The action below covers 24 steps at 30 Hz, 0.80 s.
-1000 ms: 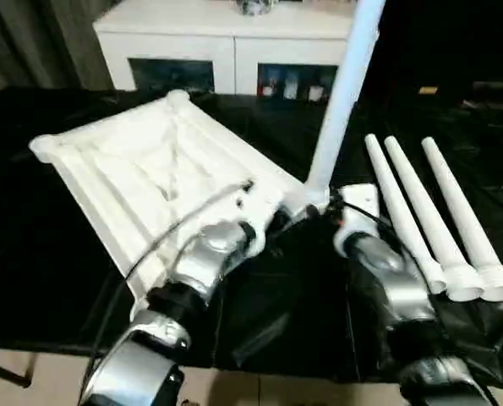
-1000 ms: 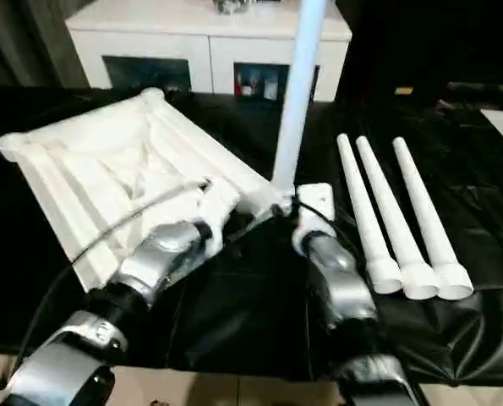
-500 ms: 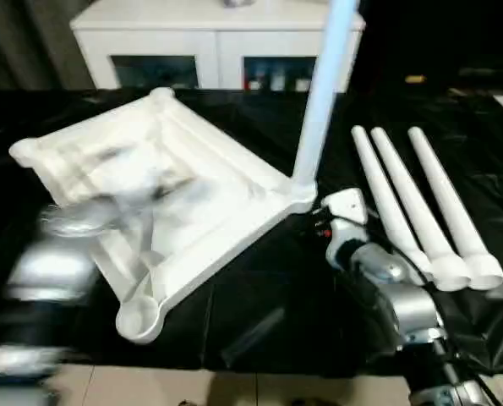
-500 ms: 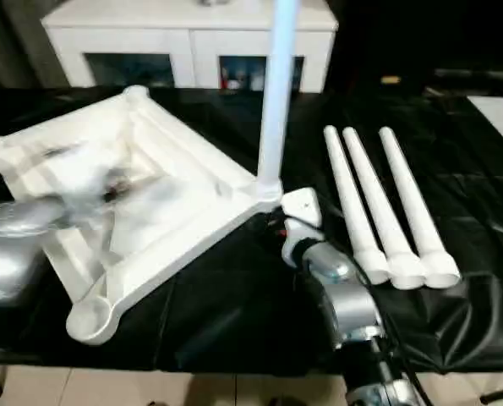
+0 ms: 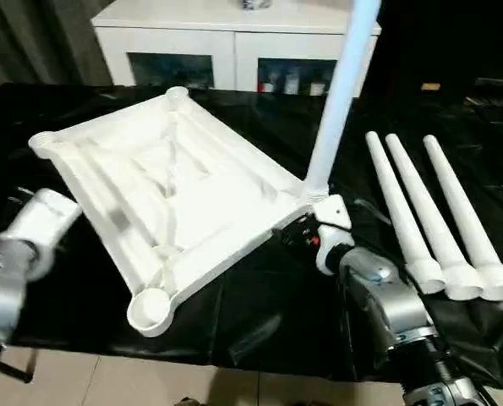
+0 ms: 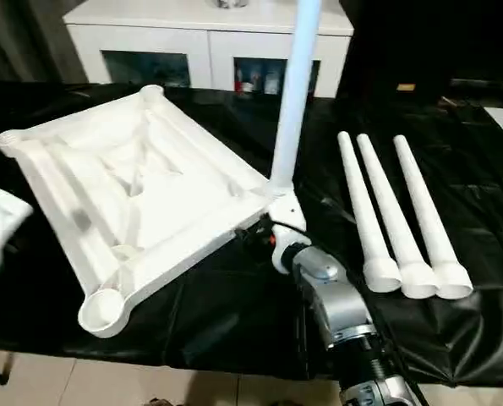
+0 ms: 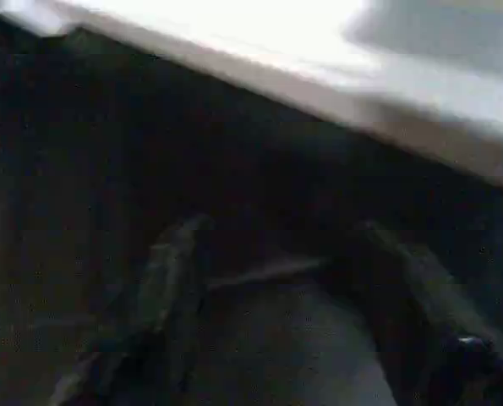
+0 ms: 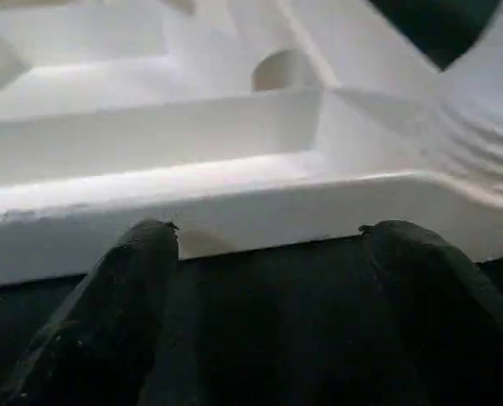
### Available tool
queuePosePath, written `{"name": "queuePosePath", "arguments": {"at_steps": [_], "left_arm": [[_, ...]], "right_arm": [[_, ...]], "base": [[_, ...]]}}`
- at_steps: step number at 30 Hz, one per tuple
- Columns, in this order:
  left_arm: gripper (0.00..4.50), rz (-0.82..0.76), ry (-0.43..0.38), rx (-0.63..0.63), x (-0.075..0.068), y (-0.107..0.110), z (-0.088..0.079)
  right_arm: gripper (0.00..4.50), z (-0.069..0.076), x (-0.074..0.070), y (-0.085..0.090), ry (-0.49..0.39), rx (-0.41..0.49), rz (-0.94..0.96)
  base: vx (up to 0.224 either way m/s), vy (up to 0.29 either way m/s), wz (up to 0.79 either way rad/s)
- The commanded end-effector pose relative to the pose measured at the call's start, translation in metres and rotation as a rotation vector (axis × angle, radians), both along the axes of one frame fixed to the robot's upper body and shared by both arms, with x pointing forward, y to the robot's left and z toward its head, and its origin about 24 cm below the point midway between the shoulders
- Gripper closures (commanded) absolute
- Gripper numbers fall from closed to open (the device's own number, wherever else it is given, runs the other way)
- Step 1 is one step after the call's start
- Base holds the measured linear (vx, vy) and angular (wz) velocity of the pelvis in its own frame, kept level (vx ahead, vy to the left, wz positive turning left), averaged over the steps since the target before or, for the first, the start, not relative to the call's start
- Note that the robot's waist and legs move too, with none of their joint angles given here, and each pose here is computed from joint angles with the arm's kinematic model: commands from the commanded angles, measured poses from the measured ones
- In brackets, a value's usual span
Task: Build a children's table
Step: Rotate table base
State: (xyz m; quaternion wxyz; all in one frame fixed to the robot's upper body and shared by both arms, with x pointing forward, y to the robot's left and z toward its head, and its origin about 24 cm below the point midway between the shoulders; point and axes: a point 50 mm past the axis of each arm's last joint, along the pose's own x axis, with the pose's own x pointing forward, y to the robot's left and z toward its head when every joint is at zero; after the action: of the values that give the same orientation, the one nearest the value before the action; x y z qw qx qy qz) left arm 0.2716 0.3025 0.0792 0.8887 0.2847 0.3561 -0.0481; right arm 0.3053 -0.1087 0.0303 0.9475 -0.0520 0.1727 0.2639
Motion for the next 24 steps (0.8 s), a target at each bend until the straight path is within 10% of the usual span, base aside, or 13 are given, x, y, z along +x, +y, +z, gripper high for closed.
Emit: {"name": "queuePosePath", "arguments": {"at_steps": [1,14,24], "left_arm": [[1.31,-0.092,0.029,-0.090,0.000,-0.021,-0.002],[0.12,-0.351,0.142,-0.367,-0.014,-0.090,-0.016],[0.04,-0.362,-0.068,-0.379,0.031,-0.138,-0.026]], "right_arm": [[0.61,0.002,0.004,0.000,0.004,-0.012,0.004],[0.61,-0.001,0.009,0.007,0.015,-0.008,0.039],[0.61,0.020,0.021,-0.028,-0.048,-0.141,-0.169]], "base": [[0.000,0.000,0.00],[0.000,0.000,0.00],[0.000,0.000,0.00]]}}
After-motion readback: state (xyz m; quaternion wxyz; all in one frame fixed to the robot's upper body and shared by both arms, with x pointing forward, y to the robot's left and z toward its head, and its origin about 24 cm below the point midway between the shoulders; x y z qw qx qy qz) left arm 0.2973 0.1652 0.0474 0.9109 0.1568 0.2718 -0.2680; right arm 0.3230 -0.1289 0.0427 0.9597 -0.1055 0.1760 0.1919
